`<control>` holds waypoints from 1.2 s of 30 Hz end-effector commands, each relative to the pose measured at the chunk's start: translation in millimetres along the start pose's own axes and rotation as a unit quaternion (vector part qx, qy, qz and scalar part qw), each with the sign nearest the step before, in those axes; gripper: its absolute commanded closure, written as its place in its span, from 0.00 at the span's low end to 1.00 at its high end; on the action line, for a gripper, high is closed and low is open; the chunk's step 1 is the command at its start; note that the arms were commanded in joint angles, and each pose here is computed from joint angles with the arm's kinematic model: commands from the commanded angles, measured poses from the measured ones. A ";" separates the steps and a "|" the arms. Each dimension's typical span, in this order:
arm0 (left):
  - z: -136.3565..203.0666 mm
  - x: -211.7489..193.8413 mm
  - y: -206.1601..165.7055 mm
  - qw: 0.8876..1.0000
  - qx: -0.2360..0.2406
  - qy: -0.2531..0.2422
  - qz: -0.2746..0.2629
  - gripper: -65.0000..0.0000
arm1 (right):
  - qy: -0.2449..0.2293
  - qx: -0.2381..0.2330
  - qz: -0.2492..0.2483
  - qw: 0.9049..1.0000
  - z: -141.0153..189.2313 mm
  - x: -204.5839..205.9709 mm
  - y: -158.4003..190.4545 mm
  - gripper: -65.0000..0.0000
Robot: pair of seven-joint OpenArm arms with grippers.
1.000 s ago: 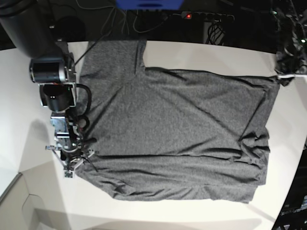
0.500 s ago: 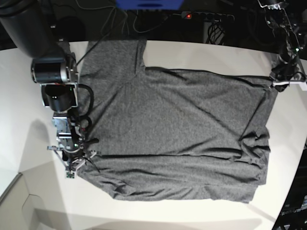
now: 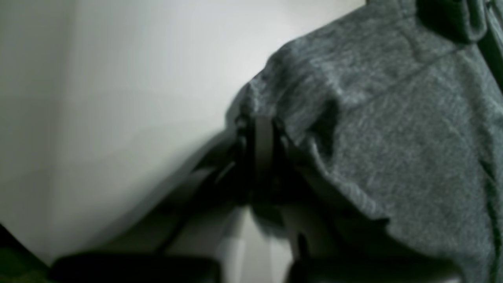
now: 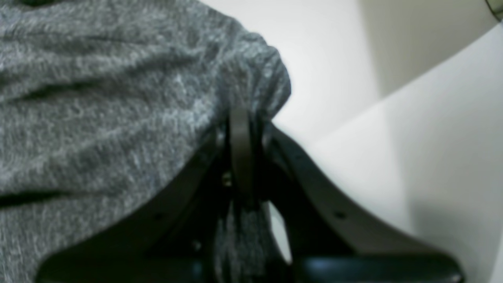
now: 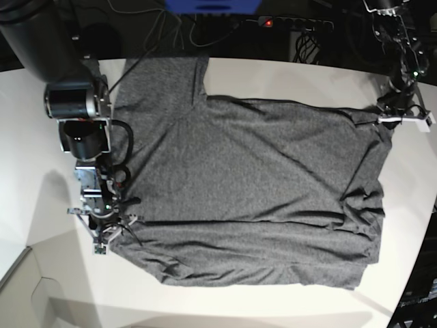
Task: Layout the t-shirt on the table in an organized manner, then fold the t-shirt properly
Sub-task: 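Move the left gripper to the shirt corner and pull it outward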
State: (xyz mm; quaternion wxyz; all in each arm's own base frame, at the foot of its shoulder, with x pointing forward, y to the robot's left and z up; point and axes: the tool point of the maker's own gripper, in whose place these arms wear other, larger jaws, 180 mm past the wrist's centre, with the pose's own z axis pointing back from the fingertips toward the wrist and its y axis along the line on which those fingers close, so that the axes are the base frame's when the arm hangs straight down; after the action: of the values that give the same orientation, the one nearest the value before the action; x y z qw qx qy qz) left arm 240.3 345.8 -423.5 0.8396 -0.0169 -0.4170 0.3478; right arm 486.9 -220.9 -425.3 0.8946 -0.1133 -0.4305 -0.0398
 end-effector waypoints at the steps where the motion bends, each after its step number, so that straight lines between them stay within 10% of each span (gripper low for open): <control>1: 7.8 16.2 -2.1 1.000 -0.007 -0.022 -0.012 1.00 | 0.004 -0.001 -0.004 1.000 -0.3 7.7 -1.1 0.99; 11: 84.6 63.8 28.6 0.991 0.034 -0.133 0.010 1.00 | 0.003 -0.001 -0.003 1.000 -0.4 8.7 -0.9 0.99; 36: 39.3 -20.3 99.4 0.988 0.111 0.001 0.103 0.88 | 0.000 -0.006 -0.003 1.000 -1.0 13.7 -6.9 0.99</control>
State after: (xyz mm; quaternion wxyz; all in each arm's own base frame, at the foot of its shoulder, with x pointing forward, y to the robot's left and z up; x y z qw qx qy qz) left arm 160.0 397.7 -435.6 0.7846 0.0213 -0.4015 0.4719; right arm 487.9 -219.9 -424.4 0.8950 -0.1125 -0.4299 -0.0393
